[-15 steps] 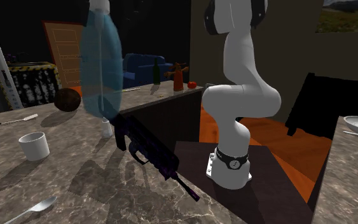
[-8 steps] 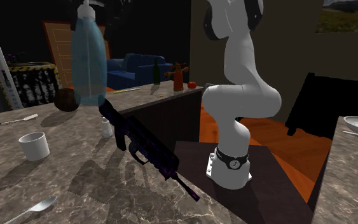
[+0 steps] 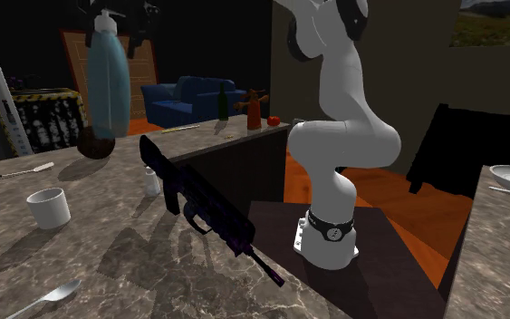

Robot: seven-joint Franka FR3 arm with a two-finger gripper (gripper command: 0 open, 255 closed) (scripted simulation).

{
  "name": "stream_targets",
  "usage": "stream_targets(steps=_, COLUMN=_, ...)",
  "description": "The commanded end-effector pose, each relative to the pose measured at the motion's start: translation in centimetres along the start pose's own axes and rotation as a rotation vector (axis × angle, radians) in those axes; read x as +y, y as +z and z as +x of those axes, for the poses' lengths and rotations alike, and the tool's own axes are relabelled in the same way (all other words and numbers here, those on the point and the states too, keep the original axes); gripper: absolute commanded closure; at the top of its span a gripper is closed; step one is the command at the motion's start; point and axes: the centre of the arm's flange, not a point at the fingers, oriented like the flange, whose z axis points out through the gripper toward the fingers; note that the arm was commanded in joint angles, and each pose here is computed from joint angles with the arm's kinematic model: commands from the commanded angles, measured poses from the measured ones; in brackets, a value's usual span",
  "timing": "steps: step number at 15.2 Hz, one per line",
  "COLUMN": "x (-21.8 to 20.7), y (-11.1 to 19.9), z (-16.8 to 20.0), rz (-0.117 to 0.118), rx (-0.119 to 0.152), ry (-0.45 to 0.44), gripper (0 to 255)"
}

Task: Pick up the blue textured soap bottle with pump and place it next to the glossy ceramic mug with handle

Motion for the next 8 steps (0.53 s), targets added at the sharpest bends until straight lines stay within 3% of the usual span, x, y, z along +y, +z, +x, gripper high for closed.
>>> stream_targets(steps=1, x=0.4, y=0.8, z=-2.7, rz=-0.001, rx=-0.001, ry=-0.001, gripper=255)
stream_targets(steps=8, x=1.4, y=3.7, z=-11.4, rz=-0.001, rx=-0.001, ry=-0.001, gripper=255)
